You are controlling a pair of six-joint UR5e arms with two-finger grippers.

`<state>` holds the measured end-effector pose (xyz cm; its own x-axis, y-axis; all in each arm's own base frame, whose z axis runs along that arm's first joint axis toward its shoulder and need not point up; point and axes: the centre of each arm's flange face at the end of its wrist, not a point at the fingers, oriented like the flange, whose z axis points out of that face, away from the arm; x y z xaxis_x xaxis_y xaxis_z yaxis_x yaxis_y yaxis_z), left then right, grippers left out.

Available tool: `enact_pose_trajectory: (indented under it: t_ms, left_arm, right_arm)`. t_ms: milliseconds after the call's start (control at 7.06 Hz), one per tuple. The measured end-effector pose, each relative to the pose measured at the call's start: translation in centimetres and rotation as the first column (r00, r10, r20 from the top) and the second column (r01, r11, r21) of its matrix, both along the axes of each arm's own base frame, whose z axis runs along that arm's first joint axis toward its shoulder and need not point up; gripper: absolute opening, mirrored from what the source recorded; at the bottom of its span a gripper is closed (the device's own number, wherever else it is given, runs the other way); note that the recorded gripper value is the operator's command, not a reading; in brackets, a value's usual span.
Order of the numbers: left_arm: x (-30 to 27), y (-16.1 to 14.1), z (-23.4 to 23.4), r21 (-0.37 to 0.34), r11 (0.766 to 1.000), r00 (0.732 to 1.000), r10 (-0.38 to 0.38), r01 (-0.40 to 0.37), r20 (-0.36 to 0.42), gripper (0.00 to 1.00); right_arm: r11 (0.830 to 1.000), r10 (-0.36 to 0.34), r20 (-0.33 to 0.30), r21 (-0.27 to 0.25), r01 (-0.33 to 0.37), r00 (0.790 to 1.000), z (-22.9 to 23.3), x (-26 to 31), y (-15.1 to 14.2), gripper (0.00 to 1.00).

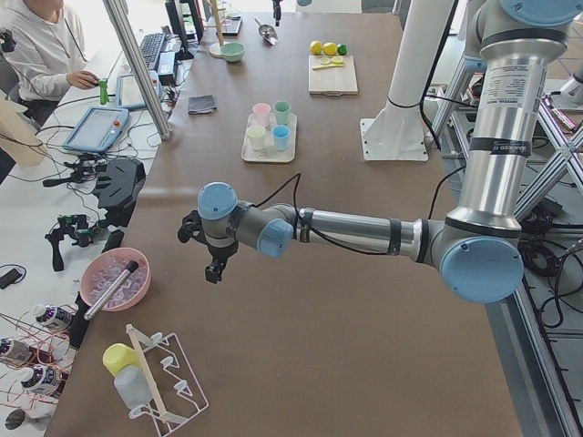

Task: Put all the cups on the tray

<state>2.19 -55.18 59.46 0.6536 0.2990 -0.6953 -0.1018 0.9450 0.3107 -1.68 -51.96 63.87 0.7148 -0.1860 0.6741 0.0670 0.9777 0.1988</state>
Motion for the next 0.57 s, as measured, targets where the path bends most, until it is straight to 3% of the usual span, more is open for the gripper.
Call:
enact_pose_trajectory:
  t_ms: [566]
  left_arm:
    - [-1.2,2.5,2.2,-0.066,0.997,0.999,-0.04,0.039,-0.011,0.98]
  right_arm:
    - [1.0,0.011,0.03,-0.007,-0.011,0.999,0.6,1.5,1.1,1.0]
